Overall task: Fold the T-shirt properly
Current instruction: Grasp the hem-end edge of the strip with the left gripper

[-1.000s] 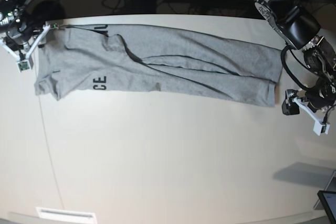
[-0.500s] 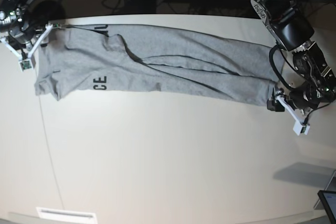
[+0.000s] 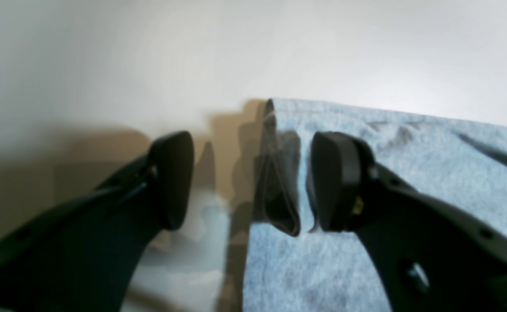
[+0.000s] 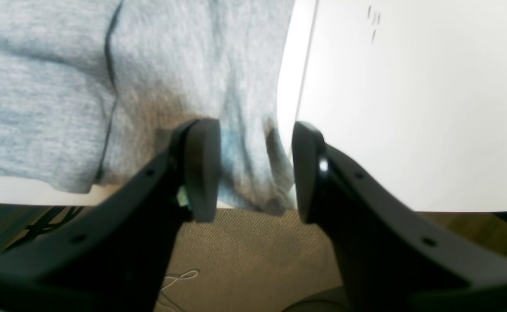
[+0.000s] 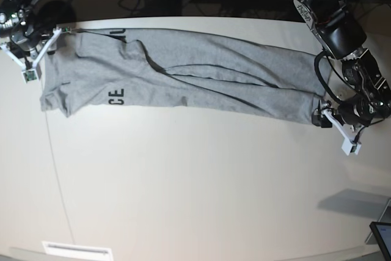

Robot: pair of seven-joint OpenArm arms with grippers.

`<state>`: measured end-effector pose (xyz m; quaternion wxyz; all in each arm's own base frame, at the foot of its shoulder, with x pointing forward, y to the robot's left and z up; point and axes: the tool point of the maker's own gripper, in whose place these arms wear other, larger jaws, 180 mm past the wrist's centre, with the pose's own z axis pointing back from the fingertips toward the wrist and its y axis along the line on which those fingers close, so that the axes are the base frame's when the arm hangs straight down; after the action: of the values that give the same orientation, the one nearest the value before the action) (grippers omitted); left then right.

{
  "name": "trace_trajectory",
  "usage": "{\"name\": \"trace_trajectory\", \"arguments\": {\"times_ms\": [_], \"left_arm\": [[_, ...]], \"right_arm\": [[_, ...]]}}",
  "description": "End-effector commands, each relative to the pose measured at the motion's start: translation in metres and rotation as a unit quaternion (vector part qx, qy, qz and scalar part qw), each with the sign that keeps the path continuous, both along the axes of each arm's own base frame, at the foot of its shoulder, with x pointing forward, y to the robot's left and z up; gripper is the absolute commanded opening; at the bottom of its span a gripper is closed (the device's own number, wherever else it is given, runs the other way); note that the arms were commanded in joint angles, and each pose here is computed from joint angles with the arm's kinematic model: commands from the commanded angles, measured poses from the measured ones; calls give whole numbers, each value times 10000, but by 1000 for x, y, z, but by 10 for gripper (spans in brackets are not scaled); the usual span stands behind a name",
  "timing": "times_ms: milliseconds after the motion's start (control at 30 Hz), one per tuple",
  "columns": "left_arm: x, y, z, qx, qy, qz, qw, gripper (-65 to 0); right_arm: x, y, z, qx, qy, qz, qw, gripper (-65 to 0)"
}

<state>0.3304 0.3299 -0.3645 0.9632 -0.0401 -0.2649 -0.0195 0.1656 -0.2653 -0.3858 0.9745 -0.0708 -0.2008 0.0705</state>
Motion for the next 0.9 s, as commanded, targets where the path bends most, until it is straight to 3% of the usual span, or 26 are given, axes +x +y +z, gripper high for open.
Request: {"name": "trace_trajectory", "arguments": {"times_ms": [0,200,333,433,533,733,867], "left_arm": [[13,6,18,78,-300,-13,9995,-249],[16,1,19,108,-283,-117,9995,-277],[18,-6,17,151,-232,-269,9993,-448],[18,-6,16,141,-235,-264,9993,-537],[18,-6,16,141,-235,-264,9993,-581],[18,-1,20,174,-268,-210,9993,-563],[17,2,22,209,-265,-202,9992,-373]], "right_arm": [[5,-3,6,-54,-128,25,9999,-392],[5,-3,6,-54,-128,25,9999,-392],[5,-3,6,-53,-136,27,9999,-392],[5,-3,6,-54,-128,25,9999,-392],[5,-3,6,-54,-128,25,9999,-392],[4,-3,6,-55,-121,24,9999,-392],[4,-3,6,-55,-121,24,9999,-392]]}}
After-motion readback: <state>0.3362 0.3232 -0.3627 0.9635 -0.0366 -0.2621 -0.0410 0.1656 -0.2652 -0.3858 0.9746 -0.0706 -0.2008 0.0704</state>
